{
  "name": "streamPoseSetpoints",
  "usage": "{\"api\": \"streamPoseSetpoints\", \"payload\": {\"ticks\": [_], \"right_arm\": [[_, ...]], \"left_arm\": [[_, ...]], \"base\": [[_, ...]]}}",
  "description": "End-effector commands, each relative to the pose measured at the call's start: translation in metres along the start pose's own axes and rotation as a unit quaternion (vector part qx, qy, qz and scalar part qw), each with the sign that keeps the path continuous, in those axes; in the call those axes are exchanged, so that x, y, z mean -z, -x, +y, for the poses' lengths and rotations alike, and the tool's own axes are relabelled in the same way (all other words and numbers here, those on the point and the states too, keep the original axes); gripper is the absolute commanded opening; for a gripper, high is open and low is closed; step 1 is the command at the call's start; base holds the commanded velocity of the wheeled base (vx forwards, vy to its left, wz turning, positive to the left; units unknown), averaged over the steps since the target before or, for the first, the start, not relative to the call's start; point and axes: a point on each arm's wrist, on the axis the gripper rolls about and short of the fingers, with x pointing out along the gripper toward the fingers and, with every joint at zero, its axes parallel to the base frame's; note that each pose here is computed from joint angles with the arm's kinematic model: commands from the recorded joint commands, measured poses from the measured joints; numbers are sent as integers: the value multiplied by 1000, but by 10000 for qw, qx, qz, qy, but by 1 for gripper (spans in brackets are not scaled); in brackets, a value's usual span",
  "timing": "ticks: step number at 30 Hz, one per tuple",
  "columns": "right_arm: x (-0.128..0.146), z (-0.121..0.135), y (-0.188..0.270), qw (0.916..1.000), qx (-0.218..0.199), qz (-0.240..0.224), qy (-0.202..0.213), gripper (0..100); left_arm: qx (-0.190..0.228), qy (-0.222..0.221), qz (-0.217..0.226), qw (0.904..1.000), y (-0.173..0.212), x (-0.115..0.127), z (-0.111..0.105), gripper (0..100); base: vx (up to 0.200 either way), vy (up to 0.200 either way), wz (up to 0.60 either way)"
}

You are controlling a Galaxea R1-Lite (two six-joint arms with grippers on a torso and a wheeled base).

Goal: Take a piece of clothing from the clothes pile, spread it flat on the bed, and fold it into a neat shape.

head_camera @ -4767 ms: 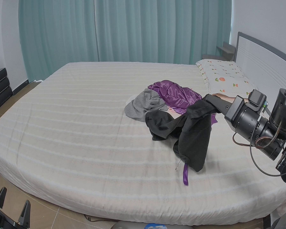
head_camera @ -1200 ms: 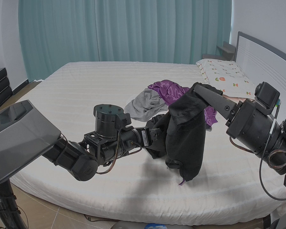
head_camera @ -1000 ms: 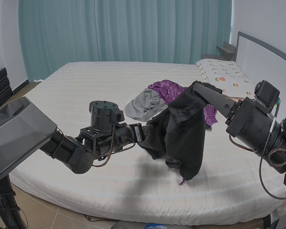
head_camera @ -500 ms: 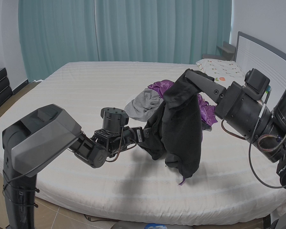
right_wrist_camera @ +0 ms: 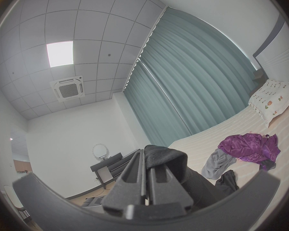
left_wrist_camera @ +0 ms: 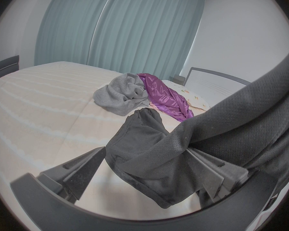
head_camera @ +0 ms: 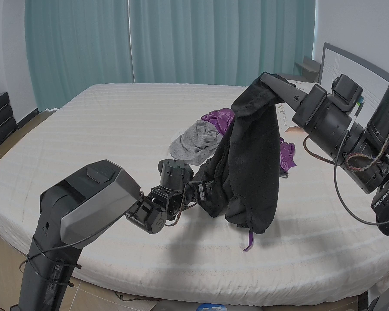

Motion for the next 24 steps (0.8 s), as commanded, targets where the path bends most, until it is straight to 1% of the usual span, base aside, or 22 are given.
{"api": "streamPoseSetpoints", "payload": {"ticks": [1, 4, 6, 7, 10, 12, 13, 16, 21, 24], "right_arm": [[3, -21, -6, 9997, 244, 74, 66, 0], [8, -33, -10, 9991, 386, 120, 95, 0], [9, -34, -12, 9990, 410, 133, 98, 0], [13, -39, -16, 9987, 463, 165, 99, 0], [14, -41, -19, 9987, 474, 167, 91, 0], [15, -40, -21, 9988, 455, 157, -11, 0], [14, -39, -21, 9989, 441, 146, -27, 0], [14, -36, -22, 9991, 394, 135, -97, 0], [13, -33, -21, 9992, 363, 126, -111, 0], [13, -33, -21, 9992, 364, 125, -119, 0]], "left_arm": [[-96, 18, 345, 9994, 11, 14, 5, 100], [108, 61, 576, 9983, 34, 10, 9, 100], [138, 76, 607, 9980, 40, 8, 10, 100], [255, 104, 675, 9973, 60, 0, 13, 100], [494, 125, 718, 9961, 83, -7, 11, 100], [669, 187, 731, 9949, 97, -13, 9, 100], [681, 199, 738, 9947, 98, -13, 9, 100], [897, 439, 780, 9919, 109, -17, 2, 100], [1037, 482, 856, 9897, 115, -18, -4, 100], [1222, 494, 905, 9871, 117, -18, -6, 100]], "base": [[0, 0, 0], [0, 0, 0], [0, 0, 0], [0, 0, 0], [0, 0, 0], [0, 0, 0], [0, 0, 0], [0, 0, 0], [0, 0, 0], [0, 0, 0]]}}
